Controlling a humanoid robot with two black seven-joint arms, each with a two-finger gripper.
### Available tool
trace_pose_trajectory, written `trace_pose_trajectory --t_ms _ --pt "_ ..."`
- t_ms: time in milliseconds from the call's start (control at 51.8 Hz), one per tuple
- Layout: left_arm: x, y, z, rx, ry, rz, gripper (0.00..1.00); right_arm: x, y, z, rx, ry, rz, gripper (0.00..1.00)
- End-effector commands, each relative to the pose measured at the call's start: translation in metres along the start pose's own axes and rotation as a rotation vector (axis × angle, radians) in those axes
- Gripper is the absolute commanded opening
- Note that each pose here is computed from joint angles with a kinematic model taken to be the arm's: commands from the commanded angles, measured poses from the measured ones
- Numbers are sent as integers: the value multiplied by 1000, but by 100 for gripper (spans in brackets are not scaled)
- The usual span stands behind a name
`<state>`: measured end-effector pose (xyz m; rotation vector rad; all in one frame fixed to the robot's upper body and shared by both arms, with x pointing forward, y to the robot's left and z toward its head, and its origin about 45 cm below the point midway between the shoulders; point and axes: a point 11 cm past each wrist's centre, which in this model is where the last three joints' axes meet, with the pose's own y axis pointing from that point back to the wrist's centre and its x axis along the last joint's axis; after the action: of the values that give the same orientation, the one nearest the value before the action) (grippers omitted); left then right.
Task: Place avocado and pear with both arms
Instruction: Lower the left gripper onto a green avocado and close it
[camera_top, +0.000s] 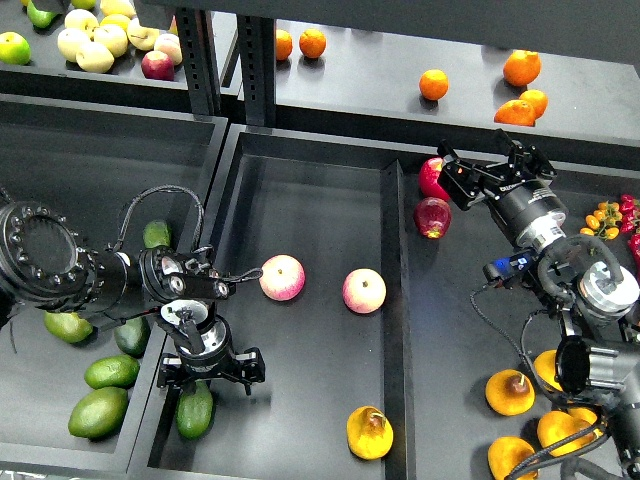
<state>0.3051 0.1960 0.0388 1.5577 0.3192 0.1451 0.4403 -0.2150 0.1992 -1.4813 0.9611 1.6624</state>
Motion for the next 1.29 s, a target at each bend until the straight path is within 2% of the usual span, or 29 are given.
trace_pose_trajectory --t_ms 0,618,1274 --pt "2 5 4 -7 -6 6 99 0 0 0 0 0 1 99" --pt "10 18 2 34 -55 38 99 1 0 0 -1 -3 1 99" --pt "-1 5 -6 46 -46 5 99 3 0 2 -6 -4 4 99"
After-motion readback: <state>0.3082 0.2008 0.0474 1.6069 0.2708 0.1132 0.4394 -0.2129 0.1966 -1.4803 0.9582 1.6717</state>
